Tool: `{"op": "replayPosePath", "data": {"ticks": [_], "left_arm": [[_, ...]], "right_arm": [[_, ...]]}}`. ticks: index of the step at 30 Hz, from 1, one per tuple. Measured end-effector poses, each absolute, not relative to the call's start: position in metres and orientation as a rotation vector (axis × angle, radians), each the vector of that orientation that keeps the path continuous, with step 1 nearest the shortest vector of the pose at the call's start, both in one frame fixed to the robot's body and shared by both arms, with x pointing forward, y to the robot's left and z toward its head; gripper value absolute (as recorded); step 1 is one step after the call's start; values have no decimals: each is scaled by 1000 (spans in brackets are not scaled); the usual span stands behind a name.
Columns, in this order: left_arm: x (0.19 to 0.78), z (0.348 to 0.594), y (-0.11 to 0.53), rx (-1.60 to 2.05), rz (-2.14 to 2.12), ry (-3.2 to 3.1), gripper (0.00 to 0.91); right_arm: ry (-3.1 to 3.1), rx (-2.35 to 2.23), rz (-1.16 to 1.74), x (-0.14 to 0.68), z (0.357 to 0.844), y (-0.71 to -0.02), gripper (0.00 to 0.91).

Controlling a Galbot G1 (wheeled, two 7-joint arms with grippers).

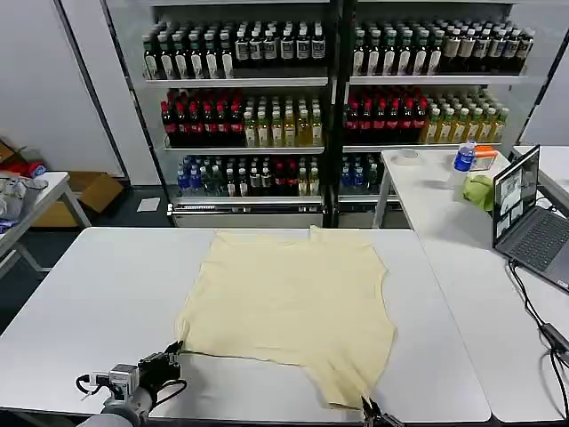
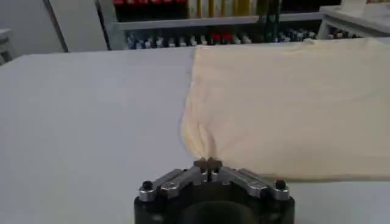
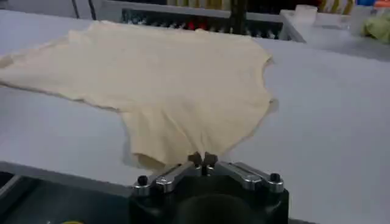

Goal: Fold and organize the clothes.

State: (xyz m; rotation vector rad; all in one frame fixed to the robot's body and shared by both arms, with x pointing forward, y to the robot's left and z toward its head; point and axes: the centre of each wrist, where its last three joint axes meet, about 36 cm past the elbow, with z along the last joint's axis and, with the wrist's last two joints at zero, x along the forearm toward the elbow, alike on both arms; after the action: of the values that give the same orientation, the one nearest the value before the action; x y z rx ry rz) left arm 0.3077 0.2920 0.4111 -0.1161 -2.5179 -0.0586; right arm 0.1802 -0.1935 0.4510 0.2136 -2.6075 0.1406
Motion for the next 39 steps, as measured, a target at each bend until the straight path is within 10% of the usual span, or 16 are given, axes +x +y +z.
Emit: {"op": "replayPosePath", "data": {"ticks": [18,39], "left_arm": [[281,469,281,-158,-68,-2656,10],[311,466,289,-234,19,-2719,10]], "right_arm": [[-2698,205,179,182,491,-211,0],[-2813,213,194,257,479,-230,0]]}}
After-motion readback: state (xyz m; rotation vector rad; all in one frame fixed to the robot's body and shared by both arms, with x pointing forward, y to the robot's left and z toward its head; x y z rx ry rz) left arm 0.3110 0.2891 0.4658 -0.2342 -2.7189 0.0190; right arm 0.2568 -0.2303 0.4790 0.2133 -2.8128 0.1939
